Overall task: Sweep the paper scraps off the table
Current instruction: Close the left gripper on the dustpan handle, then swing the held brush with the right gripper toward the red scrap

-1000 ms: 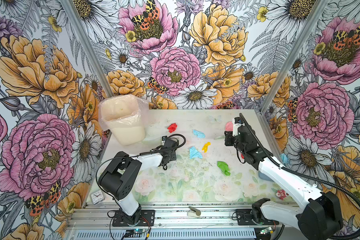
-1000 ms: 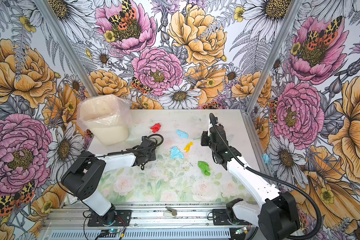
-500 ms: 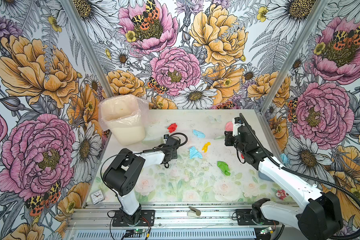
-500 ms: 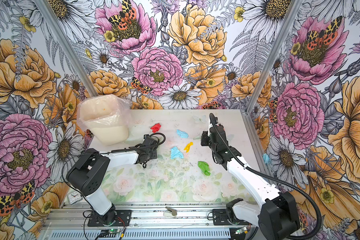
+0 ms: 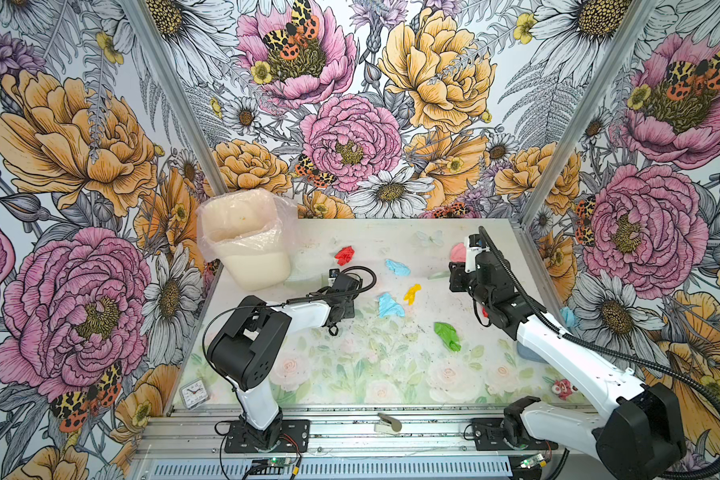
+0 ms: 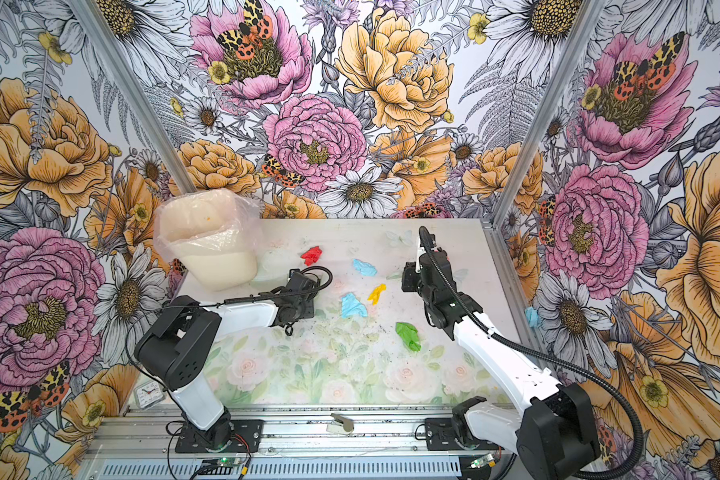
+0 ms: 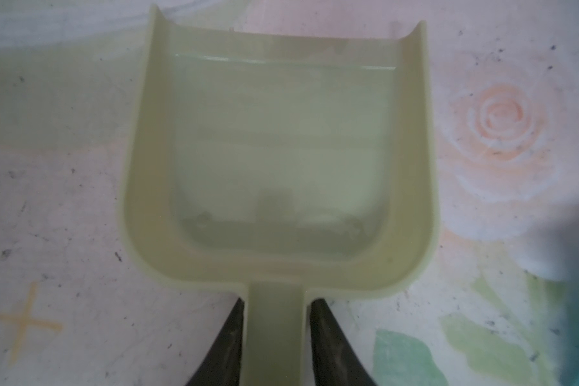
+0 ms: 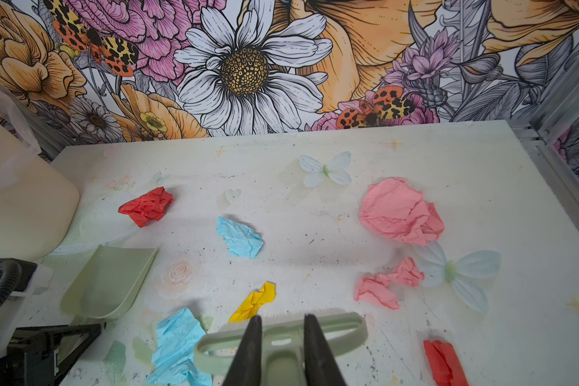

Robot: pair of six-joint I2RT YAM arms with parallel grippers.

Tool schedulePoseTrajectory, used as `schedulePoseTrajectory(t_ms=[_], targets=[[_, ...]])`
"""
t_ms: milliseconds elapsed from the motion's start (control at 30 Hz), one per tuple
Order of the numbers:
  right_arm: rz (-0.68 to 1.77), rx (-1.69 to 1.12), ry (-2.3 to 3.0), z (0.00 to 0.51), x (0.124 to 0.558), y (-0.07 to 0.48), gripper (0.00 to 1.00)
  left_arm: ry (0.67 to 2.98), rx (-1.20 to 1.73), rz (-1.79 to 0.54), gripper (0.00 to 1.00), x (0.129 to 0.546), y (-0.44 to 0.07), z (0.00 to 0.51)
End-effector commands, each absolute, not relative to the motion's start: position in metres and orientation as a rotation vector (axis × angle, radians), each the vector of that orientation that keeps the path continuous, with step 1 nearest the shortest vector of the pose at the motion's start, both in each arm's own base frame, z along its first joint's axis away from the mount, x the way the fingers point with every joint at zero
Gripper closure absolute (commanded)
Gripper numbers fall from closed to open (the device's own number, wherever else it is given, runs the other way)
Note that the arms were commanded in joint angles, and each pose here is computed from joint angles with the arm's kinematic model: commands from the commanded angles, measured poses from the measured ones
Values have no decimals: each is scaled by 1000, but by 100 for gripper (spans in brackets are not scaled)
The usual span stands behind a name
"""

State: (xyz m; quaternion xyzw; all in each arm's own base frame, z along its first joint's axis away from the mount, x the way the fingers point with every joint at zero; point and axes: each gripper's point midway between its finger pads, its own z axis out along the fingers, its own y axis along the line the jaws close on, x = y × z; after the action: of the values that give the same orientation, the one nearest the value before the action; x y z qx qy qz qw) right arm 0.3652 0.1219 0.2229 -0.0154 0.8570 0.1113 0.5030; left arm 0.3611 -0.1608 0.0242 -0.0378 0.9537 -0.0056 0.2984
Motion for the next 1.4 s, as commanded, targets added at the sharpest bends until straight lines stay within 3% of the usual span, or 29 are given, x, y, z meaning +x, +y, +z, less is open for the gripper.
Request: schedulePoseTrajectory(t_ms=[0,400,933,1367], targets=[[292,-42,1994,248,367,122,100,2524,-99,-3,72,363,-159,28],[322,-50,1965,259,371,127,100,2525,-104,-72,92,364,-164,29],[568,-33,1807,315,453,199,100,2596,-85,-170,95,350,-167,36],[454,-38,1777,267,525,300,100,2619,-57,-187,95,351,-166,40]])
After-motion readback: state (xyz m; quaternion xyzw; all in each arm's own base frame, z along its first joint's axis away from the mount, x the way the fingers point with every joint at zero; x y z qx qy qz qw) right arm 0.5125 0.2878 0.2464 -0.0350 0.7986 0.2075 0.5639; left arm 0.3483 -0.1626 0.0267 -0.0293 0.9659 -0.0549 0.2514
